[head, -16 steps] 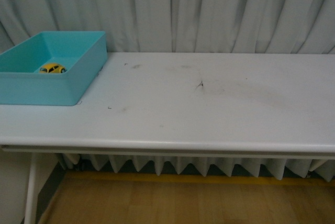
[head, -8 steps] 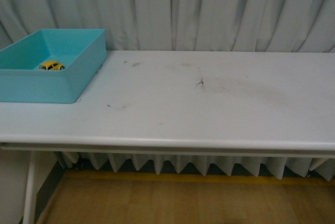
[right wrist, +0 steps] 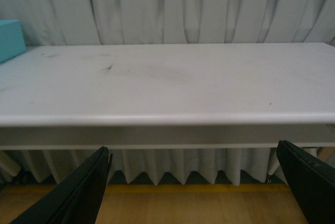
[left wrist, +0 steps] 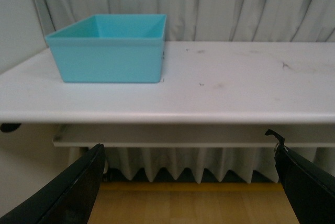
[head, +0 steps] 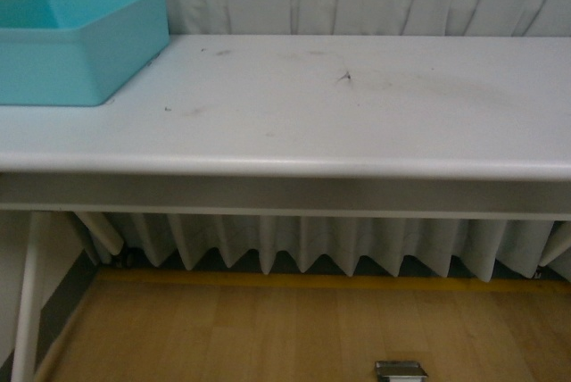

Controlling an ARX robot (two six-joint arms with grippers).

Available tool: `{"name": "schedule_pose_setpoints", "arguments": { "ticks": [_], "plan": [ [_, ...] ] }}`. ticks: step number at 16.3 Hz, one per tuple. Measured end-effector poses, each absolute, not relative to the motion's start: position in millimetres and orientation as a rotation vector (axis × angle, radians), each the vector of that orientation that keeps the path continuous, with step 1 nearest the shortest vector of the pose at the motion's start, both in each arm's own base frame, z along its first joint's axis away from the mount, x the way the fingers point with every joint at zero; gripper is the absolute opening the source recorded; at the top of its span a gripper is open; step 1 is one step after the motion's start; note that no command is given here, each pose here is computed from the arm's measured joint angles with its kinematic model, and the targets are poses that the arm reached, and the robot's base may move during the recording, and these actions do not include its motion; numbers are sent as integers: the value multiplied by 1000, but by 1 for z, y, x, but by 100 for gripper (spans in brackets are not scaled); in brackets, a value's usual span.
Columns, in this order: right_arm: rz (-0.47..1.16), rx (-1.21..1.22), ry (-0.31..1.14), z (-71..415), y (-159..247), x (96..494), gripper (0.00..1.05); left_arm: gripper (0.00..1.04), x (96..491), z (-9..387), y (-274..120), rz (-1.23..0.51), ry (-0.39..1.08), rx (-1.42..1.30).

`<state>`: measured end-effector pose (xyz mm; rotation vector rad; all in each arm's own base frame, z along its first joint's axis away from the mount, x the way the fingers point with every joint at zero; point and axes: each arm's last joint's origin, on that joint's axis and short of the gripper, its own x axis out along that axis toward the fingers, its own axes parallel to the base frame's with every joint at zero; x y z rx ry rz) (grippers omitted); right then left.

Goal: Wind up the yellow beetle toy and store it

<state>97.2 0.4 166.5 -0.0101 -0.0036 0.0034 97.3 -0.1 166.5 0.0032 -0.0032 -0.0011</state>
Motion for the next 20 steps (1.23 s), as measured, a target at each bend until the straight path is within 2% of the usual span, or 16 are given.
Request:
{"name": "schedule_pose_setpoints", "arguments": {
  "ticks": [20],
  "plan": [
    [4,-10,-2,166,0,97,98,98,97,166,0,0,0,2]
  ]
}}
